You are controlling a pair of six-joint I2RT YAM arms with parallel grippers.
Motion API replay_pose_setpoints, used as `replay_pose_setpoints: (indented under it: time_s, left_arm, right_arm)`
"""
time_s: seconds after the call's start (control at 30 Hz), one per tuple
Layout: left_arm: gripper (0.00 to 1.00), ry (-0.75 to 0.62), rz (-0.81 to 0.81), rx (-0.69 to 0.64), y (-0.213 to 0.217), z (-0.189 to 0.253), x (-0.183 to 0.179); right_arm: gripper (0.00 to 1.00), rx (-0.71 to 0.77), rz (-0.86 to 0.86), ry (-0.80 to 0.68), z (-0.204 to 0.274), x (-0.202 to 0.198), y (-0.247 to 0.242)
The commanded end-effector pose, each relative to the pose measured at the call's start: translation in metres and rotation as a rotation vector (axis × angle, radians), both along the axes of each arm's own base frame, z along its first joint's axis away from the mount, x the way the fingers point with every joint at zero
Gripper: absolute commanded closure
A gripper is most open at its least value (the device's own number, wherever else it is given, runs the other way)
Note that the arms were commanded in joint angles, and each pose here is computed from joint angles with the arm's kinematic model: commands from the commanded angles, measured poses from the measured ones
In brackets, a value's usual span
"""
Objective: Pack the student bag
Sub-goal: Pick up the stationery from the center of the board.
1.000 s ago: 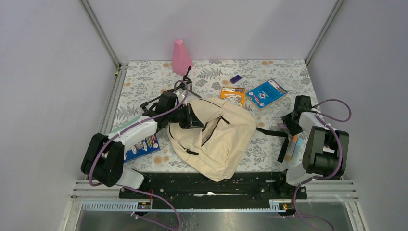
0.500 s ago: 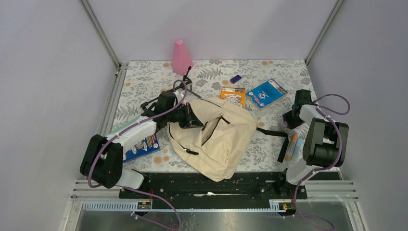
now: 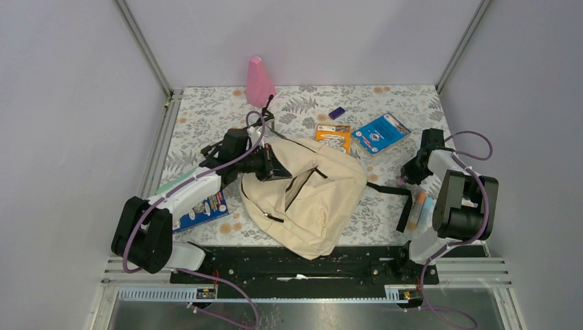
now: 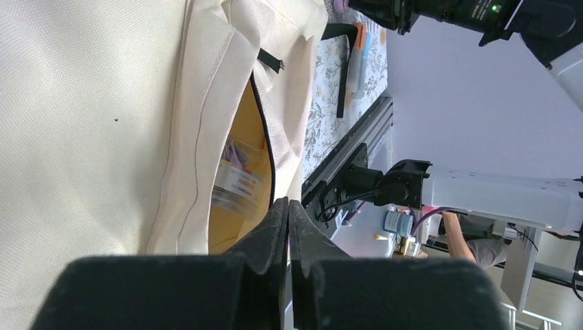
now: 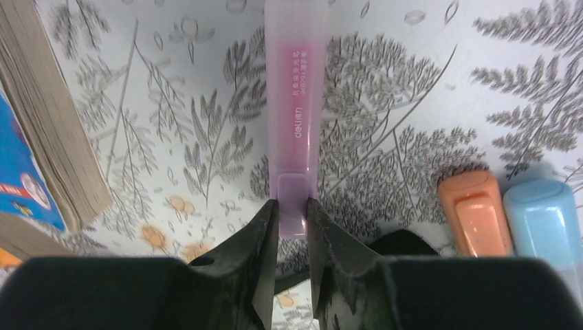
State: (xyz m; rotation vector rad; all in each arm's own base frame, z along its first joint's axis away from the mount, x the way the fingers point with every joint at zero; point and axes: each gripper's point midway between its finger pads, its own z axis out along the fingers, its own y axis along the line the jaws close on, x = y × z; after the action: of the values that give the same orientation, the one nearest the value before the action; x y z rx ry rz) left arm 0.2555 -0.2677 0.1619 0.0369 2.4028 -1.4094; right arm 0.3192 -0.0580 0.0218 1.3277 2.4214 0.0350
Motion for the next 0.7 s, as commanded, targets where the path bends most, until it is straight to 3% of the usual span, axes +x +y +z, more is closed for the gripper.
replay_pose_setpoints:
  time_s: [0.0, 0.27, 0.5, 0.57, 0.67]
  left_arm:
    - [1.00, -0.078, -0.017, -0.056, -0.003, 0.024, 0.003]
    - [1.00, -0.086, -0.014, -0.053, -0.002, 0.025, 0.004]
    - [0.97, -0.085, -0.002, -0.032, 0.000, 0.021, 0.005]
    - [0.94, -0.083, 0.001, -0.016, 0.001, 0.017, 0.006]
    - [0.85, -0.081, 0.009, 0.030, 0.005, 0.009, 0.009]
  right_arm:
    - [0.73, 0.023, 0.101, 0.067, 0.000, -0.030, 0.018]
    - [0.56, -0.019, 0.122, 0.109, -0.003, -0.031, 0.010]
    - [0.48, -0.035, 0.154, 0.149, -0.006, -0.029, 0.011]
    - [0.48, -0.047, 0.175, 0.168, -0.006, -0.028, 0.012]
    - [0.59, -0.049, 0.210, 0.178, -0.005, -0.026, 0.016]
